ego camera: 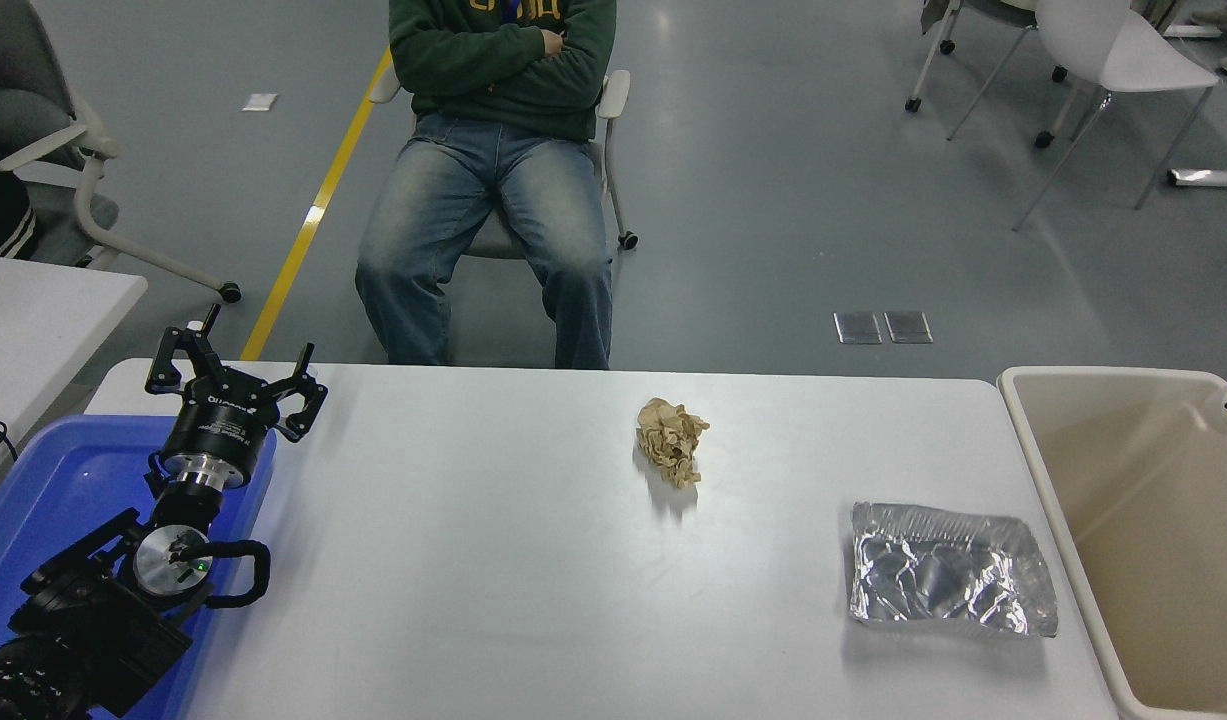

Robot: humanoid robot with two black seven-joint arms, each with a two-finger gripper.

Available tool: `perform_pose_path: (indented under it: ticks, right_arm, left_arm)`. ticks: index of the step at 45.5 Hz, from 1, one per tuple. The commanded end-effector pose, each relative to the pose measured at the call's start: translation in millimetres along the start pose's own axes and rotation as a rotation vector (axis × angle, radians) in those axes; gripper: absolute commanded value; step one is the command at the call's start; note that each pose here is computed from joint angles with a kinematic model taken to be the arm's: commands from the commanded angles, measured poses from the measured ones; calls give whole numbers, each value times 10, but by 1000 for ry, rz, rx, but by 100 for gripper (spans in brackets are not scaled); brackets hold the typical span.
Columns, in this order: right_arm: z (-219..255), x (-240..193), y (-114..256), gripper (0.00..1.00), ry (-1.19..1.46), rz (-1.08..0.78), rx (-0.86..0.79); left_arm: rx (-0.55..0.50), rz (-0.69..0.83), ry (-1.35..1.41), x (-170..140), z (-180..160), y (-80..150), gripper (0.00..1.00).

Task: Clean the table surface

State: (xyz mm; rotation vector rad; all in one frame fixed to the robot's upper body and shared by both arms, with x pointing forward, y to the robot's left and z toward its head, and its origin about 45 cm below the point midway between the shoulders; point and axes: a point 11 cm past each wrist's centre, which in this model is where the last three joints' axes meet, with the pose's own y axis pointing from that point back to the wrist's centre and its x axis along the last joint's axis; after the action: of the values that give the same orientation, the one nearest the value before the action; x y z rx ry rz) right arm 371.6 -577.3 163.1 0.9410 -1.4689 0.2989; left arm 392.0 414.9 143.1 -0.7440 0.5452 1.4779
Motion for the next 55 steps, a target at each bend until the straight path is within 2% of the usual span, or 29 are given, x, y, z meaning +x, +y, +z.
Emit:
perform_pose_path:
  ticks: [1,17,18,20,21,22,37,55]
  right_arm:
    - [41,-284,78,0,-118,60,-34]
    - [-13,-447,116,0,-179,46,-41]
    - [-10,-441,116,10,-179,49,-42]
    - [-19,-407,113,65,-180,69,-40]
    - [-43,-422,116,97,-184,63,-36]
    - [-41,-421,116,100,-185,65,-38]
    - [45,-280,84,100,-334,83,-84]
    - [-275,-216,92,100,-388,-36,14]
  left_arm:
    - [-1,1,1,2,3,0,100]
    - [-1,1,1,2,3,0,100]
    - [-3,1,1,2,5,0,100]
    - [-1,1,1,2,3,0,100]
    - [-3,1,1,2,5,0,100]
    - [-1,1,1,2,3,0,100]
    - [-1,1,1,2,3,0,100]
    - [0,0,0,2,2,0,100]
